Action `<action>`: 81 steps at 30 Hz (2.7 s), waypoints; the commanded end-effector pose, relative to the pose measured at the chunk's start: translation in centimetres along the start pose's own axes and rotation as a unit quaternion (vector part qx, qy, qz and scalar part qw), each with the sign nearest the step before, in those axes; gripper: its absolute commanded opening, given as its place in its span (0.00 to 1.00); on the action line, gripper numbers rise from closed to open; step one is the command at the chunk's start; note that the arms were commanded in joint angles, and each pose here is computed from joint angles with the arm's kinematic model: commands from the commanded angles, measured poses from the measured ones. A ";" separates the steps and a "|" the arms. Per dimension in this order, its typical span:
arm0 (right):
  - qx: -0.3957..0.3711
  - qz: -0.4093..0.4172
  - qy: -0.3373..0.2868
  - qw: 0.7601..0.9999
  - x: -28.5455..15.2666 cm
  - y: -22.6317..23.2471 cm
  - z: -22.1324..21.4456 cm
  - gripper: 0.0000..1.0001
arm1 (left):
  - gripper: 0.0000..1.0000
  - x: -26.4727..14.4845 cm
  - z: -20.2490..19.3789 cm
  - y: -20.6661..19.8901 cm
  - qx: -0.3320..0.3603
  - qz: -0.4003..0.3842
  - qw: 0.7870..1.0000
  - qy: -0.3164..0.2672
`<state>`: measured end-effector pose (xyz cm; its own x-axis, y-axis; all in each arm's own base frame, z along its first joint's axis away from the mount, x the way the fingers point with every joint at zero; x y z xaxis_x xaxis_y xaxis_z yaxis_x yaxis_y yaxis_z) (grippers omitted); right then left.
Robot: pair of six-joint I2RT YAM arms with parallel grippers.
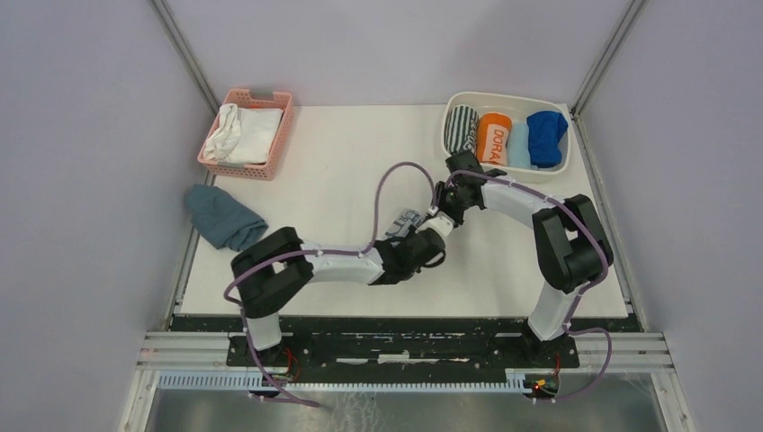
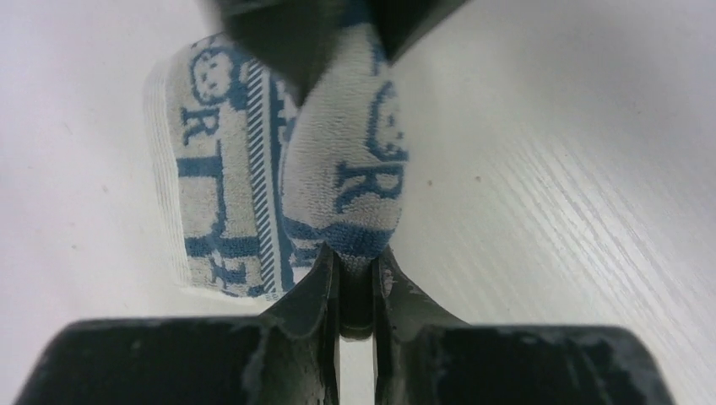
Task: Roll the towels
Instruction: Roll the towel at the center of the board.
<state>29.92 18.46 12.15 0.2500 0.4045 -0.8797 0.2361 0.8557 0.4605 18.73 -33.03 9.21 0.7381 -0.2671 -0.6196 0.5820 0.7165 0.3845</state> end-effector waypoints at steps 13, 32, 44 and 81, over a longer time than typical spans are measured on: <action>-0.007 0.167 -0.055 0.984 -0.7 1.1 0.8 0.67 | 0.05 1.6 -2.4 8.0 -0.432 -0.387 0.814 -0.002; 0.007 0.023 -0.009 1.000 2.7 -1.1 0.0 0.25 | 0.45 1.3 -3.6 9.7 -0.441 -0.278 0.851 0.062; -0.009 -0.053 -0.002 0.999 2.1 0.1 -0.3 0.22 | 0.79 -5.2 2.6 6.9 -0.185 0.001 0.980 -0.068; -0.035 0.179 -0.063 0.981 -0.6 1.8 -0.3 0.70 | 0.43 1.1 -2.0 6.8 -0.351 -0.297 0.888 0.033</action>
<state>29.60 19.60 12.06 0.3801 0.5478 -0.7453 0.1260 0.7676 0.6284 23.30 -27.21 9.97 0.5146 -0.5341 -0.6708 0.5435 0.8082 -0.2266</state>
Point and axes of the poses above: each gripper's point midway between its finger pads, its own x axis out along the fingers, its own y axis along the line the jaws close on, z = x × y, the point moved 9 cm from there along -x, back along the fingers, and after that the axes turned 5 degrees about x, right-handed, at the moved point
